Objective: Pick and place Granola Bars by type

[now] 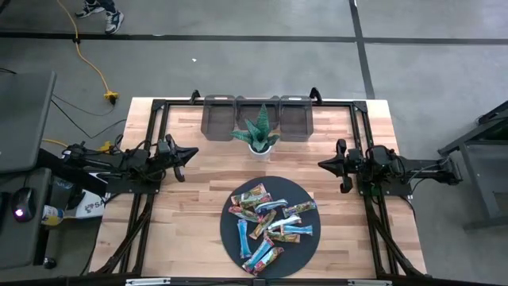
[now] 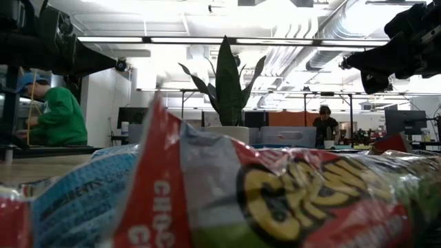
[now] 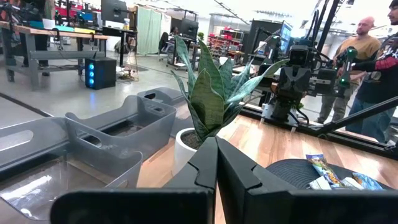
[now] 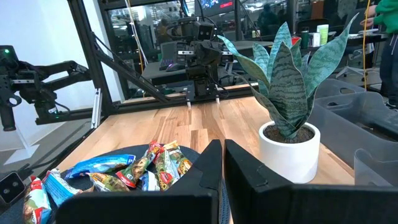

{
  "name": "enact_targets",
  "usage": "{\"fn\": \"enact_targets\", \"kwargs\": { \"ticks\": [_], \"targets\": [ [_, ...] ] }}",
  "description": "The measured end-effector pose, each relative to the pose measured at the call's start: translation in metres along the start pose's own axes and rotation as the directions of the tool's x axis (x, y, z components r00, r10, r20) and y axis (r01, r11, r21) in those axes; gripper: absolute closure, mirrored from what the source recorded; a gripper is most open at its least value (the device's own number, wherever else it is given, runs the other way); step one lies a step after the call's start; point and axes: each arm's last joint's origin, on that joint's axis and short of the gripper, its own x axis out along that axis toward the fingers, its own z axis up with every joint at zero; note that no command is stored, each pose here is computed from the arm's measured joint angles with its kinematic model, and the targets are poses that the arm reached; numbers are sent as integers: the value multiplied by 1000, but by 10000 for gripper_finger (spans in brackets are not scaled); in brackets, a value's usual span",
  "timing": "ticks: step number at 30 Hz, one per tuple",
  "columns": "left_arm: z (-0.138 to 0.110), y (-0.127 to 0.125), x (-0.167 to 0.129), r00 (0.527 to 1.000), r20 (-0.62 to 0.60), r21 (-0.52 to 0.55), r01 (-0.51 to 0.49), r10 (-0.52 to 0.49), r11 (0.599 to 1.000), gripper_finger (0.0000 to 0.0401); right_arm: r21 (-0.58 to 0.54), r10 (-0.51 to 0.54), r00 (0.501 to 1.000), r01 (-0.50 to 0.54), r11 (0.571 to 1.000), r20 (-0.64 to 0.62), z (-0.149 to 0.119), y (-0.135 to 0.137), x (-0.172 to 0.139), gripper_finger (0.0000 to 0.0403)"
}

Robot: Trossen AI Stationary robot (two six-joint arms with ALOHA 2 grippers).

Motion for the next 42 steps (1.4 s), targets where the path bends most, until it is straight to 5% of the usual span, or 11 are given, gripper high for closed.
{"fn": "enact_targets", "kwargs": {
  "ticks": [28, 38, 42],
  "targets": [
    [0, 0, 0, 1000, 0, 0, 0, 0, 1000, 400, 7, -7, 1000, 7, 1000, 25, 2, 0, 0, 402],
    [0, 0, 0, 1000, 0, 0, 0, 0, 1000, 400, 71, 47, 997, -51, 996, 67, 8, 2, 0, 396],
    [0, 0, 0, 1000, 0, 0, 0, 0, 1000, 400, 59, 103, 990, -109, 992, 98, 30, 7, -4, 377]
  ]
}}
